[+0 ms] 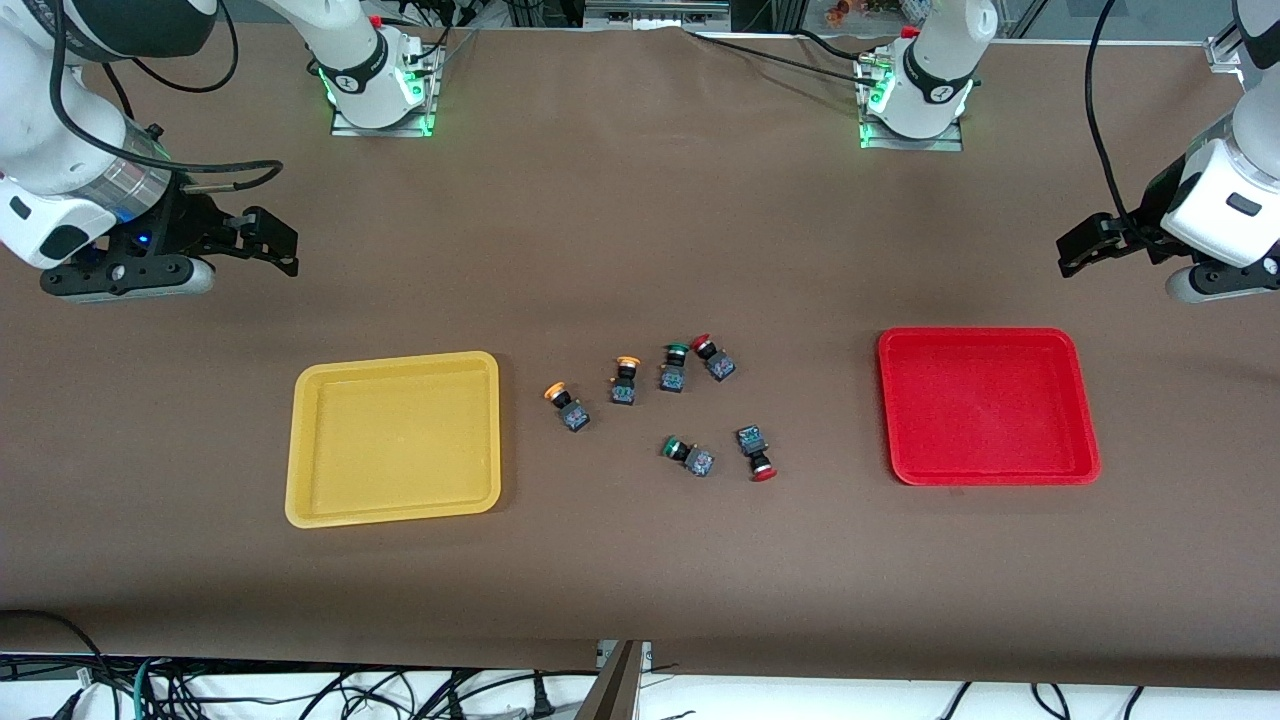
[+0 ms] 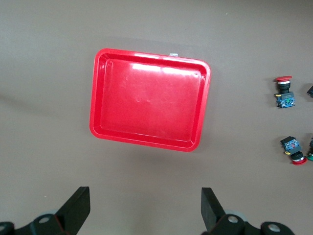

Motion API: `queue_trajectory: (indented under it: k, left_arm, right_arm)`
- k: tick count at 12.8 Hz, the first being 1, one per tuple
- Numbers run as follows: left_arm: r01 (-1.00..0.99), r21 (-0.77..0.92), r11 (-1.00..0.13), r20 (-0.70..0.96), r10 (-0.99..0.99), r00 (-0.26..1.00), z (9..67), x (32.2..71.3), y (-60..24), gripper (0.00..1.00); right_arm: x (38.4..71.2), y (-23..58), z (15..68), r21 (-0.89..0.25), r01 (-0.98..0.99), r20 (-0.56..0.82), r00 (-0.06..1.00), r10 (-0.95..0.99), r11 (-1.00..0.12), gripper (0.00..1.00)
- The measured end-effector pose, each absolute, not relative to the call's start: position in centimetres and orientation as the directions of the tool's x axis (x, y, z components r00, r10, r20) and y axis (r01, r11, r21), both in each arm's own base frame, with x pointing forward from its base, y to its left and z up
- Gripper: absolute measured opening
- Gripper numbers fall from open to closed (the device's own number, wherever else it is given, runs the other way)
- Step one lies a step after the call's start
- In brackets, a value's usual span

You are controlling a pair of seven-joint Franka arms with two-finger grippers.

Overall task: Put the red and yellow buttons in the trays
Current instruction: 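Reach the right gripper down to an orange-capped button beside the yellow tray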

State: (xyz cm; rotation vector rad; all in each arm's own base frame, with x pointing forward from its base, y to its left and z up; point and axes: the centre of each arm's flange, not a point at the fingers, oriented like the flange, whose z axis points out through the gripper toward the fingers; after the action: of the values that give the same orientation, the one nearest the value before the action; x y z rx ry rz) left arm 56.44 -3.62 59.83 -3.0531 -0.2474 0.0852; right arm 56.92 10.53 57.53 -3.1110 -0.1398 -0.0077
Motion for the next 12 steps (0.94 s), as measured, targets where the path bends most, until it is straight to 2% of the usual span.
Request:
queue_trajectory:
  k: [5,7,8,10,12]
  left_arm:
    - [0.157,-0.082,-0.984,-0.051,0.162,0.986,59.8,56.4,-3.7,1.0]
    - [0.157,-0.082,-0.984,-0.052,0.162,0.985,59.8,56.4,-3.7,1.0]
    - [0.157,-0.082,-0.984,-0.052,0.161,0.986,59.8,56.4,-3.7,1.0]
    - [0.156,-0.082,-0.984,-0.052,0.161,0.986,59.8,56.4,-3.7,1.0]
    - [0.156,-0.082,-0.984,-0.053,0.161,0.986,59.8,56.4,-3.7,1.0]
  right_arm:
    - [57.3,10.7,57.2,-0.028,0.064,0.017,0.998,0.064,-0.998,1.0]
    - [58.0,12.1,55.3,-0.025,0.084,0.002,0.996,0.084,-0.996,1.0]
    - [58.3,13.9,53.2,-0.004,0.115,-0.031,0.993,0.115,-0.993,1.0]
    - [59.1,18.7,47.1,0.112,0.217,-0.107,0.973,0.205,-0.97,1.0]
    - [59.5,22.5,41.9,0.152,0.273,-0.146,0.957,0.252,-0.95,1.0]
